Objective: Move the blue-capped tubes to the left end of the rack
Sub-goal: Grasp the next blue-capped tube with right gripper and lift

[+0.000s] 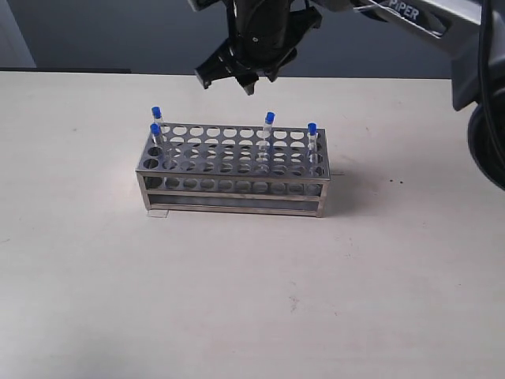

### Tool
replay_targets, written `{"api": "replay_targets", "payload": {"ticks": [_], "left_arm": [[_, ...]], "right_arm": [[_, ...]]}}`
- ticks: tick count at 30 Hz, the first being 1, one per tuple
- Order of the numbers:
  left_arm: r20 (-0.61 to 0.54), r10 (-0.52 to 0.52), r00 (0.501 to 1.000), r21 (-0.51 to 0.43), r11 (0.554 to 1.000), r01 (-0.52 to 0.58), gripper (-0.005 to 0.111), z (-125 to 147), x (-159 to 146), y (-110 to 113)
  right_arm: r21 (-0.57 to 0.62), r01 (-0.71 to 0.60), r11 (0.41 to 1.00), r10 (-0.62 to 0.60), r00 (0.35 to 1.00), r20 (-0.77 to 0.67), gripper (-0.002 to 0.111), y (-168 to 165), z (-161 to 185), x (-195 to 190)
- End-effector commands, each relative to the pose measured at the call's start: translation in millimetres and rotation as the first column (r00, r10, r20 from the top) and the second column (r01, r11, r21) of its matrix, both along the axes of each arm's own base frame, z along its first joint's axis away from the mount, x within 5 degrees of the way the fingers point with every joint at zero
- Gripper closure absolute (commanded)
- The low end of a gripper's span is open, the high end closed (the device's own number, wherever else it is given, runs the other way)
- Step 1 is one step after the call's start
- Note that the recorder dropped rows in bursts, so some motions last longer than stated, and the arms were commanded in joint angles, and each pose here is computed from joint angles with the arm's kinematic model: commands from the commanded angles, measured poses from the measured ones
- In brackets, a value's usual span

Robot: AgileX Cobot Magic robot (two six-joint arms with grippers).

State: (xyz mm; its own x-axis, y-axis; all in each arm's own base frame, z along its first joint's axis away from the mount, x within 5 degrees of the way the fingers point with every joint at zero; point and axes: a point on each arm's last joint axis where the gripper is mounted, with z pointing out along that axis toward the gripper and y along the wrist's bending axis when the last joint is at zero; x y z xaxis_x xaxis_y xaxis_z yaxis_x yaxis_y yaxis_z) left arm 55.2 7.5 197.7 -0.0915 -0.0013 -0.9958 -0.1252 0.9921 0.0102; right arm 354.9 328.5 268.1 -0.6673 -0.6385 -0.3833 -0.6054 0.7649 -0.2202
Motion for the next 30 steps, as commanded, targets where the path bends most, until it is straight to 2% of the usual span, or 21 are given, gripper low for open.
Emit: {"api": "replay_targets", "payload": {"ticks": [1, 12, 17, 23, 30], "left_arm": [[-0.001, -0.007, 1.0, -0.007, 1.0, 0.007, 0.106, -1, 0, 0], [-0.001, -0.007, 1.0, -0.007, 1.0, 0.007, 0.106, -1, 0, 0], [-0.001, -0.007, 1.0, -0.007, 1.0, 0.007, 0.106, -1, 0, 0], [-0.001, -0.007, 1.0, -0.007, 1.0, 0.007, 0.106, -1, 0, 0], [-0.001, -0.007, 1.0, -0.007, 1.0, 0.007, 0.106, -1, 0, 0]], "right_arm": [[0.034, 0.041, 0.999, -0.04, 0.999, -0.035, 0.069, -10, -8, 10], [0.026, 0.079, 0.997, -0.075, 0.989, -0.129, 0.07, -12, -42, 21], [0.005, 0.078, 0.997, -0.077, 0.988, -0.137, 0.081, -11, -52, 23], [0.0, 0.078, 0.997, -0.077, 0.987, -0.141, 0.107, -11, -55, 23], [0.008, 0.076, 0.997, -0.074, 0.99, -0.119, 0.109, -12, -47, 23]]}}
